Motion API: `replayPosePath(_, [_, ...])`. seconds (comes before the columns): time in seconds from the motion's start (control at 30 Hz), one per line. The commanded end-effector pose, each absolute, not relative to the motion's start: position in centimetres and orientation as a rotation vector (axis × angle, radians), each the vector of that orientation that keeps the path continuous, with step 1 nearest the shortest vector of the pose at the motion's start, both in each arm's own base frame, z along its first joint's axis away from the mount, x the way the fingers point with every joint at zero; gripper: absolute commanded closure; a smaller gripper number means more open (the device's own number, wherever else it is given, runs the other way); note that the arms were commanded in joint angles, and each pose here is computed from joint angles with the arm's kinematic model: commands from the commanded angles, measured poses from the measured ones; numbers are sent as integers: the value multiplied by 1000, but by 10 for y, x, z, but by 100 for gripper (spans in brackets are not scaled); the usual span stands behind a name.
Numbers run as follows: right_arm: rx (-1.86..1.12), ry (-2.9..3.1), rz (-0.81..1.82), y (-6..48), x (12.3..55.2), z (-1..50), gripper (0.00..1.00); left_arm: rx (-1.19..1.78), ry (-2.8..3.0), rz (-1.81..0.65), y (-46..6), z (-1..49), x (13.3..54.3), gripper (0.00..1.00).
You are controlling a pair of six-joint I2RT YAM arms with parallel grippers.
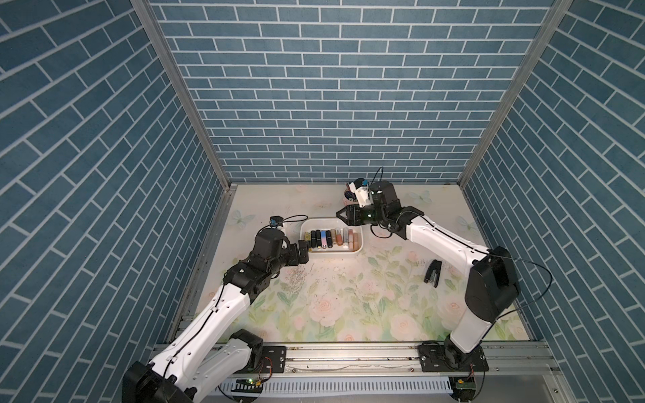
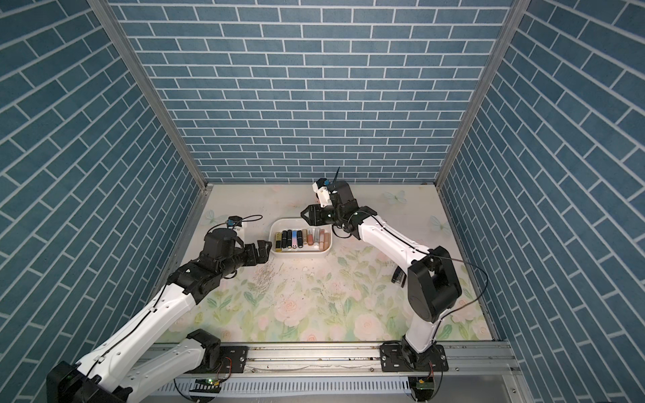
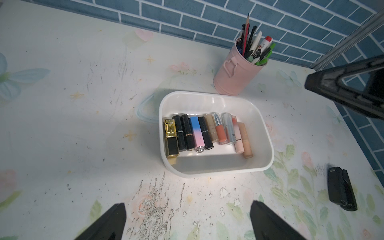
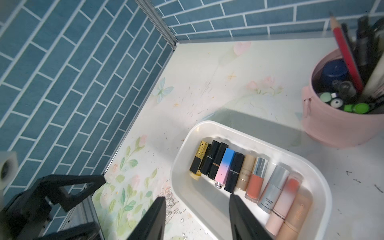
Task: Put the lipstick into the storage box
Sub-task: Reset both arms
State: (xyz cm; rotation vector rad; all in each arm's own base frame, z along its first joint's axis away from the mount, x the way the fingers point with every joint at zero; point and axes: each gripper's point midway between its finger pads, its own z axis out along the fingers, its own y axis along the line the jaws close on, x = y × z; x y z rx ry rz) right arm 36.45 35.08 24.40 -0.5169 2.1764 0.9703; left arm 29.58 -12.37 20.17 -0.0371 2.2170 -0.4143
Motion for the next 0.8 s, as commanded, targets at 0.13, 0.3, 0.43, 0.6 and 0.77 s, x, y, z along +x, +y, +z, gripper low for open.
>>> replayPosePath(0.13, [-530, 1865, 737, 288, 363, 302, 40, -124, 2043, -328, -105, 256, 318, 0])
replayPosePath(0.3, [-458, 1532, 566, 236, 333, 324, 35, -216, 1962, -184, -79, 268, 325, 0])
replayPosePath(0.43, [-330, 1376, 398, 188, 317, 326, 29, -246, 1884, -64, -59, 275, 327, 0])
replayPosePath(0.6, [-311, 1400, 182, 158, 317, 311, 26, -317, 1767, 90, -28, 281, 321, 0])
replayPosePath(0.77, [-210, 1471, 2, 117, 327, 281, 24, -378, 1686, 204, 1, 275, 316, 0])
